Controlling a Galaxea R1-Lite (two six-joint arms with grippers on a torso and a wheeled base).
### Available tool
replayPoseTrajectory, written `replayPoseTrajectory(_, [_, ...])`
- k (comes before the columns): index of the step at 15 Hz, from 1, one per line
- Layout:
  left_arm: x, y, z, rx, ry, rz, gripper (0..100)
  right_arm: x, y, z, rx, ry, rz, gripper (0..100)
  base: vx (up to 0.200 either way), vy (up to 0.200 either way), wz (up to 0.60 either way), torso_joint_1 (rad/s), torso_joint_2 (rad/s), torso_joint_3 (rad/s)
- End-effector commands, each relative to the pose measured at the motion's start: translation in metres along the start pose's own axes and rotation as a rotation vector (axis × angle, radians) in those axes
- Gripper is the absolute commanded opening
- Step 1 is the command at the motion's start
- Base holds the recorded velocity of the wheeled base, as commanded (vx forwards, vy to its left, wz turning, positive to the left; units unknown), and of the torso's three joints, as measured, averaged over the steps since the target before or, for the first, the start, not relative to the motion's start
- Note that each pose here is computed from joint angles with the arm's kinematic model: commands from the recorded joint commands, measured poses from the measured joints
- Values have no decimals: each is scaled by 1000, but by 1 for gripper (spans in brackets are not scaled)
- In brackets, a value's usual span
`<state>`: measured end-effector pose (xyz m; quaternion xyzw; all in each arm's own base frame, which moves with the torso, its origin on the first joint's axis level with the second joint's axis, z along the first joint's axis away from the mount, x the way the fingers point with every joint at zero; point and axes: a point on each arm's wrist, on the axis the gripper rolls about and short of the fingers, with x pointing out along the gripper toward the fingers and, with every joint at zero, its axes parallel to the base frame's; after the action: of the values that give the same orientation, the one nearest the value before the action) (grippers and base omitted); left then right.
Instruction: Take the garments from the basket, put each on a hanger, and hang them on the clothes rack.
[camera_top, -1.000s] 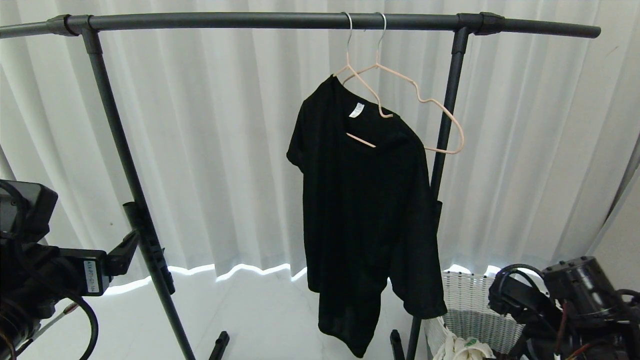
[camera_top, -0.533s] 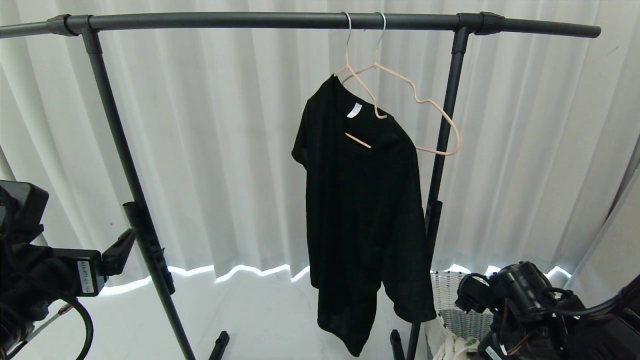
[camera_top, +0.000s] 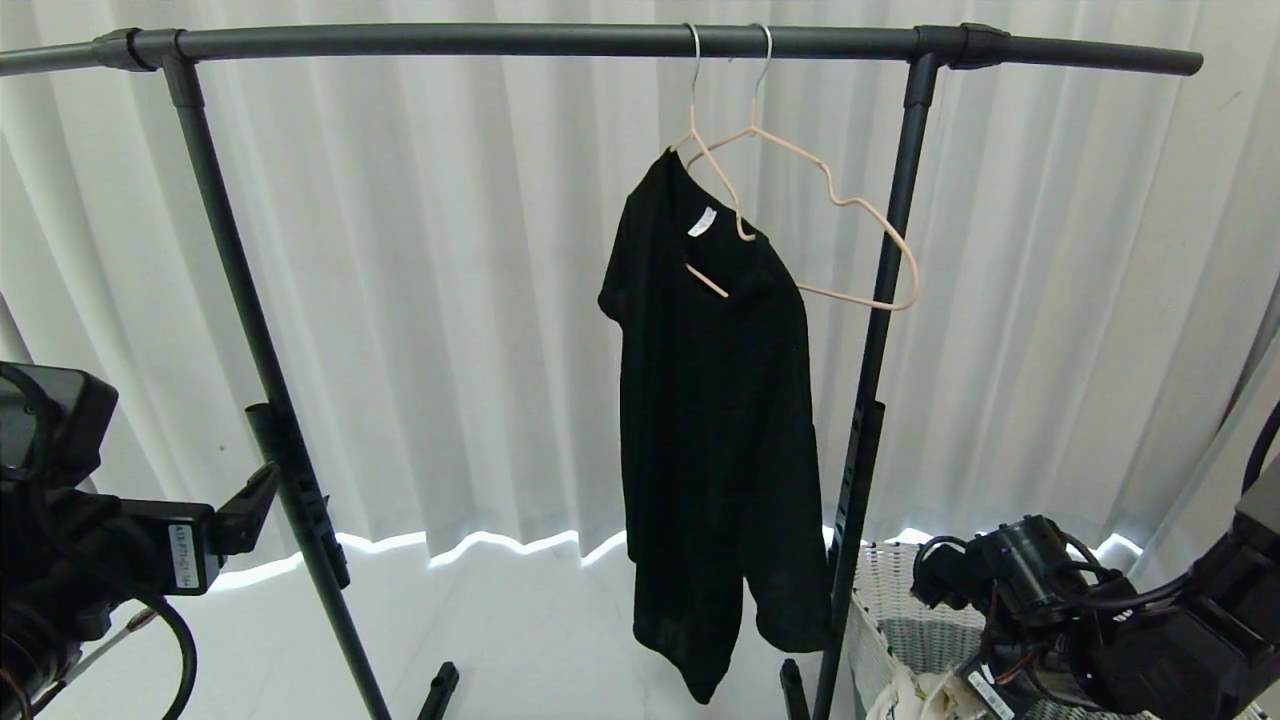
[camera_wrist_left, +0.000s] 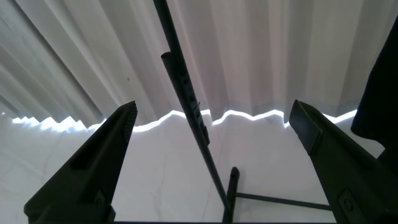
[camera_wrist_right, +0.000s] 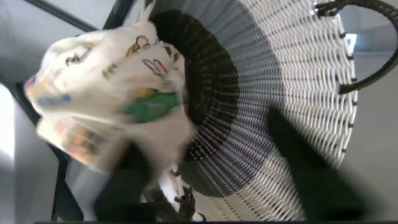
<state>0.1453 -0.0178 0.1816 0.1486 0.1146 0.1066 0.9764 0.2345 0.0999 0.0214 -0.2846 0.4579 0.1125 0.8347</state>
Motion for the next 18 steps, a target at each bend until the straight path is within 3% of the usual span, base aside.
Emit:
replayPoseTrajectory(1, [3, -2, -4, 11, 22, -5, 100, -11, -4, 3, 10, -39, -6, 0, 0, 0, 0, 0, 0, 0])
replayPoseTrajectory(3, [3, -4, -10, 22, 45, -12, 100, -24, -8, 7, 21, -87, -14, 0, 0, 0, 0, 0, 0, 0])
replayPoseTrajectory(5, [0, -12, -18, 41, 62, -64, 100, -67, -21, 30, 42, -209, -27, 0, -100, 0, 0, 1, 4, -1])
replayPoseTrajectory(8, [-7, -25, -18, 61, 32, -187, 100, -131, -45, 58, 86, -262, 30, 0, -200, 0, 0, 6, 2, -2])
replayPoseTrajectory(10, [-6, -30, -20, 26, 31, -298, 100, -167, -52, 70, 67, -295, 58, 0, -200, 0, 0, 0, 2, 0])
replayPoseTrajectory(12, [-6, -33, -19, -14, 25, -399, 100, -197, -51, 84, 36, -337, 88, 0, -200, 0, 0, 7, 2, 7])
replayPoseTrajectory(14, [-5, -35, -20, -16, 25, -461, 100, -219, -42, 98, 22, -386, 131, 0, -200, 0, 0, -2, 0, 0])
replayPoseTrajectory(18, [-5, -42, -21, -17, 30, -577, 100, -240, -17, 121, 45, -440, 226, 0, 0, 0, 0, 0, 0, 0])
